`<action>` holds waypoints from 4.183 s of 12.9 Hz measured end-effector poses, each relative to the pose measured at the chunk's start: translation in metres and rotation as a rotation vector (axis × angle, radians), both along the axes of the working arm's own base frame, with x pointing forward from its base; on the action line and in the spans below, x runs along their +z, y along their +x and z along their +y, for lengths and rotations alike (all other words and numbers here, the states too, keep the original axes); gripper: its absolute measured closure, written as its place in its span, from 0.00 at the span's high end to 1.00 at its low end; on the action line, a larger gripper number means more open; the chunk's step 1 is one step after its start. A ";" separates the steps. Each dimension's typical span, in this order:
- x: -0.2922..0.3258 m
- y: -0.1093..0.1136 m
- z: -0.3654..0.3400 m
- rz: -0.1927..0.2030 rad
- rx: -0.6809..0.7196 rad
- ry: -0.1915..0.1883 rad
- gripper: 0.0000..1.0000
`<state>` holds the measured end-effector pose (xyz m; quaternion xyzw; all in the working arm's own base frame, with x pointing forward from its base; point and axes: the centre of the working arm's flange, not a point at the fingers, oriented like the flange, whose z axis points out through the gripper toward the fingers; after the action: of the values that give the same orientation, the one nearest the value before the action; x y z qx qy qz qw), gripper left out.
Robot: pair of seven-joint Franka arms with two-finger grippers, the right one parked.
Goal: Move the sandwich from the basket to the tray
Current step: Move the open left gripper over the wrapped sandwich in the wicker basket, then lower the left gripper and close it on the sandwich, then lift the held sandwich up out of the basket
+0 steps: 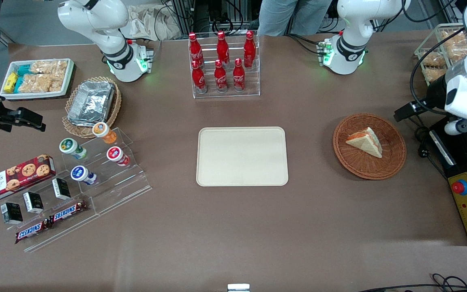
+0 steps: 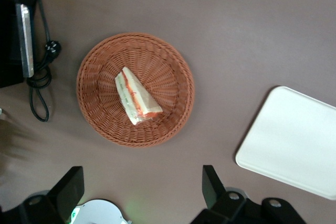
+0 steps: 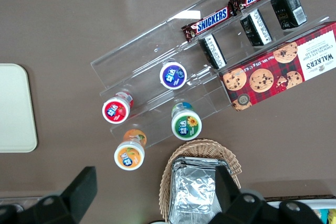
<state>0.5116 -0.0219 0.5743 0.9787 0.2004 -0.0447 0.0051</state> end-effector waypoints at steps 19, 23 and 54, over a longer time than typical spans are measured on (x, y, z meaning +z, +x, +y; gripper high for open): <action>-0.226 -0.066 0.018 -0.019 0.540 0.060 1.00; -0.275 -0.070 0.019 -0.019 0.580 0.076 1.00; -0.065 0.007 -0.088 0.068 -0.253 0.038 0.25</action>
<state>0.5183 -0.1103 0.5097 0.9940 0.0764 -0.0744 -0.0258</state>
